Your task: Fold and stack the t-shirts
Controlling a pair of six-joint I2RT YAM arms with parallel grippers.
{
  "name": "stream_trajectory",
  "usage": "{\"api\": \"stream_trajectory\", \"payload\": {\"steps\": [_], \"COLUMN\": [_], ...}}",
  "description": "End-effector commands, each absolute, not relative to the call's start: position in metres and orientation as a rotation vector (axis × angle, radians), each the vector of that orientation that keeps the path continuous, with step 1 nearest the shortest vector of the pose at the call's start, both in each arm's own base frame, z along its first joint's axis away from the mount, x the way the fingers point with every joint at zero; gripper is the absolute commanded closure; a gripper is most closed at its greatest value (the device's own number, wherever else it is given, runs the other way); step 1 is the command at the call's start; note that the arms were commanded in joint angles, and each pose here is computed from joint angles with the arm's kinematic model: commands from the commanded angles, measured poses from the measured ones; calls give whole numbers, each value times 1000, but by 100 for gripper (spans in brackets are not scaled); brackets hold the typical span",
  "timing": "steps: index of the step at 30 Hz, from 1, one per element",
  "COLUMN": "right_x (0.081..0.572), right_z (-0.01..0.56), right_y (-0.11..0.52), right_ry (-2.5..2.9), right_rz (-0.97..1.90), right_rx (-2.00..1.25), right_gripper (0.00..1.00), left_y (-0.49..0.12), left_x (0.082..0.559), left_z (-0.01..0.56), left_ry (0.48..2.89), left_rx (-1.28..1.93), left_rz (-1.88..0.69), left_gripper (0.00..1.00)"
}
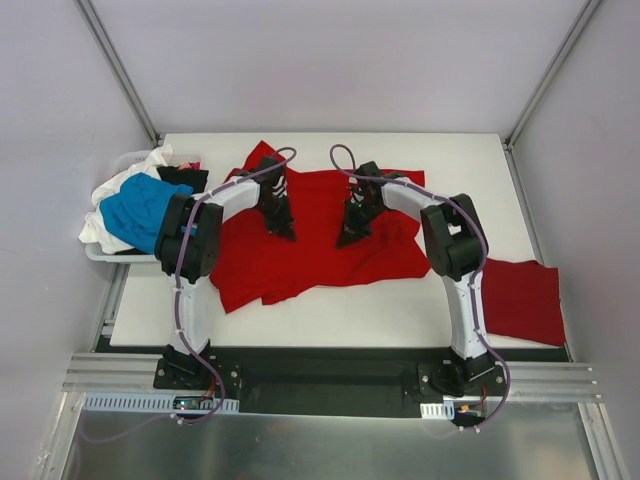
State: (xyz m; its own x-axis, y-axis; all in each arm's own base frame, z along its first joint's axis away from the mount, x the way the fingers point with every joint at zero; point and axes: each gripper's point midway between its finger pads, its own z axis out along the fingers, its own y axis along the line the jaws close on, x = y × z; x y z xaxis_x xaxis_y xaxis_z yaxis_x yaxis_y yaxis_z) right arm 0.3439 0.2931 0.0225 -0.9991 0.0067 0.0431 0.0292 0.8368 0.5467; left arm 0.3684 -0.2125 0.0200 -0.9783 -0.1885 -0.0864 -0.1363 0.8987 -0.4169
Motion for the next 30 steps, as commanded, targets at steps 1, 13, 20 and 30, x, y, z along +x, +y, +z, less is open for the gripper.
{"api": "stream_trajectory", "payload": {"steps": [1,13,20,30], "right_x": [357,401,409,457], "right_z": [22,17,25,150], "right_y": [288,272,267,224], "right_ry": [-2986,-3019,-3032,-3287], "right_rz": [-858,-887,-915,-1110], "right_rx": [-87,-215,-188,-312], "right_gripper": [99,99,99,99], "left_y": [-195,-189,-190,-149], "left_x": [369,408,428,413], "left_z": [7,-5,12,151], "left_ry": [2990,3002,2988,2730], "left_rx": [-262,-290,-271,-360], "left_rz": [-502,-458,-503,-452], "left_gripper": [100,100,100,100]}}
